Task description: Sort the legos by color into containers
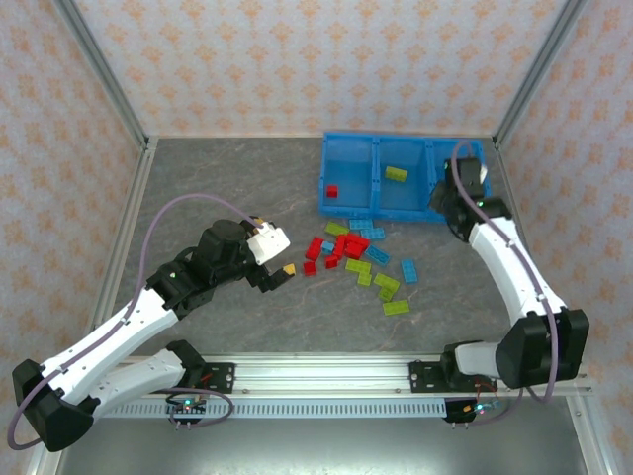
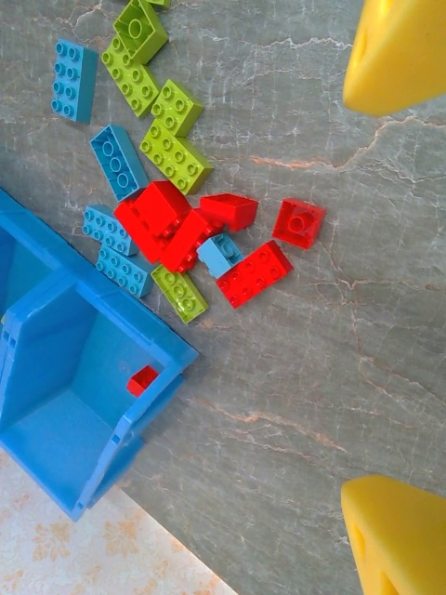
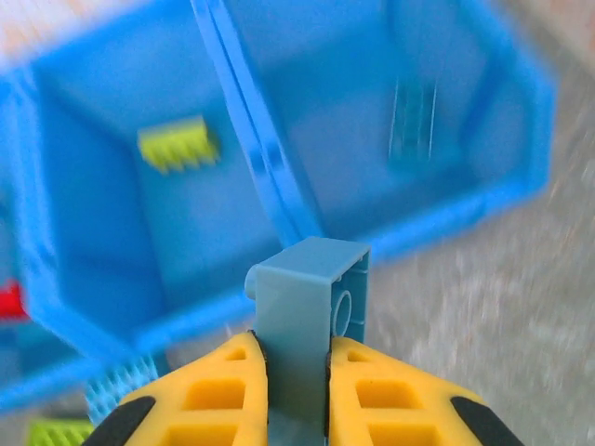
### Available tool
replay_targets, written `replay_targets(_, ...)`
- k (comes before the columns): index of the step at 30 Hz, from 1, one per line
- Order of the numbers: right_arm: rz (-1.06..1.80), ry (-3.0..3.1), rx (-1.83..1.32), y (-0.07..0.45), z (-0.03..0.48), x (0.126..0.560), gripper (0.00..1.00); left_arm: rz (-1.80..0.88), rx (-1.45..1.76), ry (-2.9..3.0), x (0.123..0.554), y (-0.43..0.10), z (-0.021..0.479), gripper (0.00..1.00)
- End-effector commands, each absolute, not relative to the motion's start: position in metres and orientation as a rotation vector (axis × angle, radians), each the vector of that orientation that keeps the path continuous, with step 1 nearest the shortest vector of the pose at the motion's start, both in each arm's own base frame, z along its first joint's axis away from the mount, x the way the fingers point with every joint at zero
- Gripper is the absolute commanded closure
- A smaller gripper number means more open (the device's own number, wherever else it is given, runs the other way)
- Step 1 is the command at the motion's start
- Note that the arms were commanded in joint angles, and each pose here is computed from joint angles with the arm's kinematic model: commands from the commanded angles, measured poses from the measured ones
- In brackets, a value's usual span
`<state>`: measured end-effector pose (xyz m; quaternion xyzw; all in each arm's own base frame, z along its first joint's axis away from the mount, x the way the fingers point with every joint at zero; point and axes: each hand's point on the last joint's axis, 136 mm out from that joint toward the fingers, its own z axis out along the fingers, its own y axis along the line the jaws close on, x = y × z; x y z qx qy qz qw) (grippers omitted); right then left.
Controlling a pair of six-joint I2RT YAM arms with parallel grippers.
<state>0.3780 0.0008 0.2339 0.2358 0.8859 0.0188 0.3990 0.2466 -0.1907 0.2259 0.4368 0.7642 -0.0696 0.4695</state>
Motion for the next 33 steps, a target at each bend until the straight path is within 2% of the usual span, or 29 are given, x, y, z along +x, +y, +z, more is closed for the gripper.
replay_targets(1, -0.106, 2.195, 0.618, -0.036, 0.255, 0.405, 0.84, -0.183, 1.053, 1.868, 0.248, -0.190, 0.238, 0.00)
replay_targets(9, -0.117, 2.263, 0.694, -0.082, 0.221, 0.498, 0.84, -0.153, 1.034, 1.862, 0.250, -0.185, 0.238, 0.00)
replay_targets(13, -0.123, 2.329, 0.710, -0.087, 0.190, 0.520, 0.86, -0.124, 1.022, 1.857, 0.251, -0.181, 0.238, 0.00)
replay_targets(15, -0.139, 2.357, 0.709, -0.089, 0.180, 0.527, 0.82, -0.119, 1.016, 1.857, 0.252, -0.180, 0.239, 0.00)
replay_targets(17, -0.176, 2.379, 0.713, -0.093, 0.177, 0.528, 0.69, -0.115, 1.011, 1.864, 0.253, -0.180, 0.238, 0.00)
replay_targets(18, -0.185, 2.390, 0.714, -0.094, 0.178, 0.526, 0.62, -0.112, 1.006, 1.868, 0.254, -0.179, 0.238, 0.00)
replay_targets(20, -0.185, 2.396, 0.721, -0.094, 0.183, 0.521, 0.55, -0.112, 0.993, 1.879, 0.255, -0.179, 0.238, 0.00)
replay_targets(23, -0.140, 2.395, 0.732, -0.087, 0.188, 0.506, 0.54, -0.108, 0.940, 1.910, 0.261, -0.177, 0.244, 0.00)
replay_targets(26, -0.069, 2.414, 0.753, -0.076, 0.189, 0.482, 0.54, -0.036, 0.721, 2.010, 0.278, -0.159, 0.258, 0.00)
replay_targets(29, 0.116, 2.432, 0.739, -0.046, 0.202, 0.448, 0.53, -0.046, 0.459, 2.159, 0.292, -0.150, 0.267, 0.01)
replay_targets(33, 0.379, 2.472, 0.615, 0.013, 0.227, 0.391, 0.48, -0.175, 0.230, 2.322, 0.302, -0.166, 0.249, 0.05)
